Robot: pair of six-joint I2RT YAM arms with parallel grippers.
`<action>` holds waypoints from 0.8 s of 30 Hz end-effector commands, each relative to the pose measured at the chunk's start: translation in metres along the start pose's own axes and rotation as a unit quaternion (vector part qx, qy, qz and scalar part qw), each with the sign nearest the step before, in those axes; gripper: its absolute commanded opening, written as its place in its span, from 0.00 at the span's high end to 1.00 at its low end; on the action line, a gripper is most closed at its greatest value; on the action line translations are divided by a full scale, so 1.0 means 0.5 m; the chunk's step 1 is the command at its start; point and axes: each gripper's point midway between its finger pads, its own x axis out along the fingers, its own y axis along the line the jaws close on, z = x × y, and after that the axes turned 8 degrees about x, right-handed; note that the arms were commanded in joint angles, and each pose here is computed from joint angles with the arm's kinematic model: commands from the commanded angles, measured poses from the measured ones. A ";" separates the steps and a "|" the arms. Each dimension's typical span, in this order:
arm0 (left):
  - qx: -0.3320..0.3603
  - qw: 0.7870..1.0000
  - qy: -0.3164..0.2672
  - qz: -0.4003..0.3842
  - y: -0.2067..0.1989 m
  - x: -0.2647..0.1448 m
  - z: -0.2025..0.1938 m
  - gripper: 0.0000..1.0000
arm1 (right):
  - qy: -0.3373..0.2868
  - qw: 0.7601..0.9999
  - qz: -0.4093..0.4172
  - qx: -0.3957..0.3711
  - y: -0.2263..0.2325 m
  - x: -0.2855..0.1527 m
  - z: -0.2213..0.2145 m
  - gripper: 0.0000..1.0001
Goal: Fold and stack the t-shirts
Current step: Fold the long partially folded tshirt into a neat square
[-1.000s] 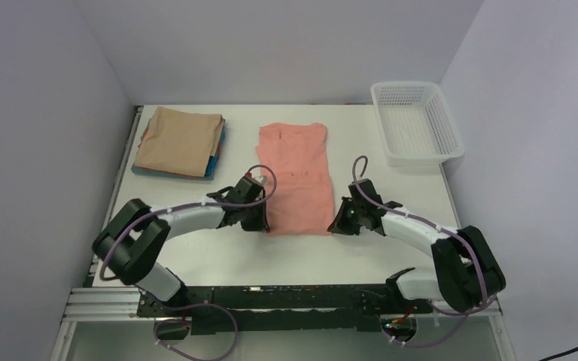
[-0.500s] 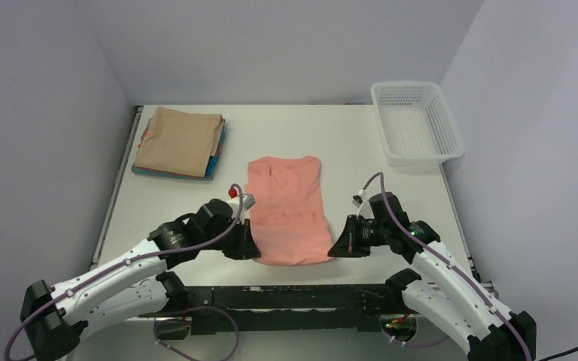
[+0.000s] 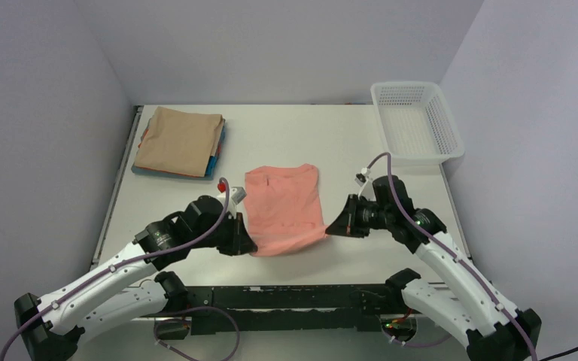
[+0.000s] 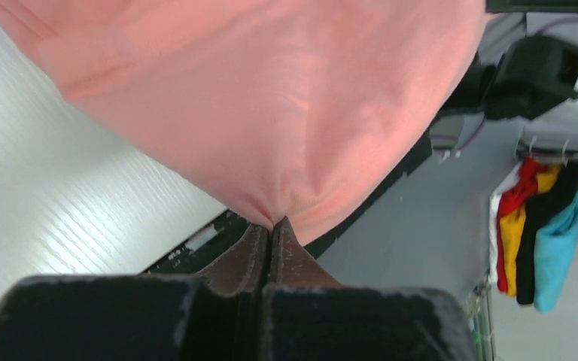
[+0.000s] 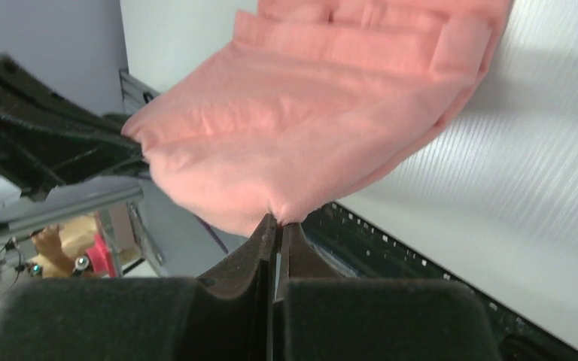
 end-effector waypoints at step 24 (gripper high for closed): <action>-0.057 0.982 -0.125 0.131 0.200 0.031 0.302 1.00 | -0.212 0.976 -0.014 -0.053 0.110 0.065 0.402 1.00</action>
